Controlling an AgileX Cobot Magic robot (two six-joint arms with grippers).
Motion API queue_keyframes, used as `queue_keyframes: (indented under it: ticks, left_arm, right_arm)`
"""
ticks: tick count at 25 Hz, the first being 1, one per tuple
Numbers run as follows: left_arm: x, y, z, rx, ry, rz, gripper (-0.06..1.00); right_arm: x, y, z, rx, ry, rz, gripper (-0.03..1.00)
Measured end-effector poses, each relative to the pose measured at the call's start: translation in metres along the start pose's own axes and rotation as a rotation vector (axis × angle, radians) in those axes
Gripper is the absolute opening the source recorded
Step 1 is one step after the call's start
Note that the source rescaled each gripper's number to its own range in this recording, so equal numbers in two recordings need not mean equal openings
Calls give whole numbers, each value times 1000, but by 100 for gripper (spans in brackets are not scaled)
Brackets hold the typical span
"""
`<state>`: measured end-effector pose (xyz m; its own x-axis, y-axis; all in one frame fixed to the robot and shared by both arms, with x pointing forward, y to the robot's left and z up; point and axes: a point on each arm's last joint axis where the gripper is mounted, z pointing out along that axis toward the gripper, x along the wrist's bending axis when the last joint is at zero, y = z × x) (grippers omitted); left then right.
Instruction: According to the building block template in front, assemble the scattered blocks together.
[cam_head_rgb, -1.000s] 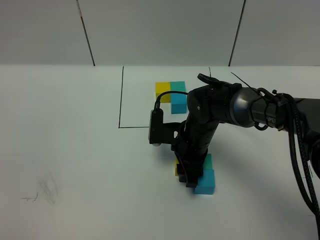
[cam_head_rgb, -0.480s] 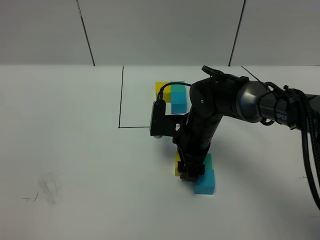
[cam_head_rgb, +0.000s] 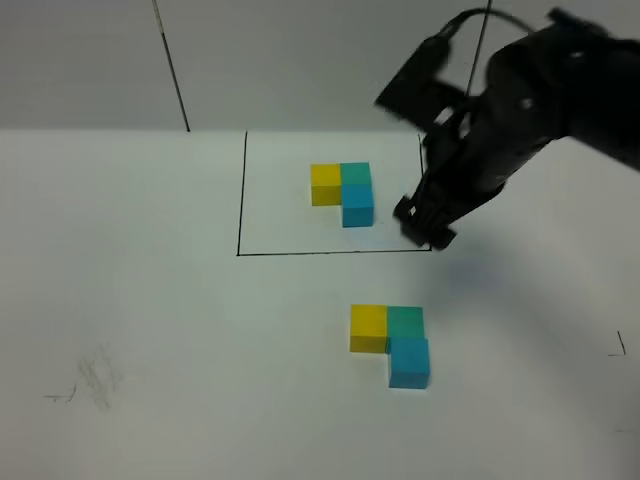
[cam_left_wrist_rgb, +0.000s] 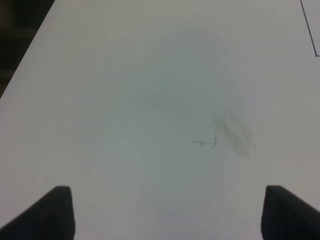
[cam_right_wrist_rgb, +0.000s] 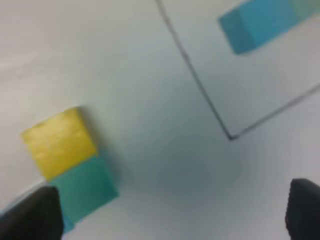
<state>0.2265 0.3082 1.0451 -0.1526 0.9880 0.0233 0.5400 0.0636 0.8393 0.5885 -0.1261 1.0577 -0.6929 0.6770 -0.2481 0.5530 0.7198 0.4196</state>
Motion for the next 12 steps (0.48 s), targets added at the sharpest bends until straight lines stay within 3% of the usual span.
queue_keyframes:
  ticks: [5,9,12]
  left_arm:
    - [0,0,0,0,0,0,80]
    - [0,0,0,0,0,0,80]
    - [0,0,0,0,0,0,80]
  right_arm:
    - [-76,-46,-61,-4,-196,409,83]
    - [-113,-93,-108,62,-314,531,83]
    - [-127,-126,-143,102,-378,563,83]
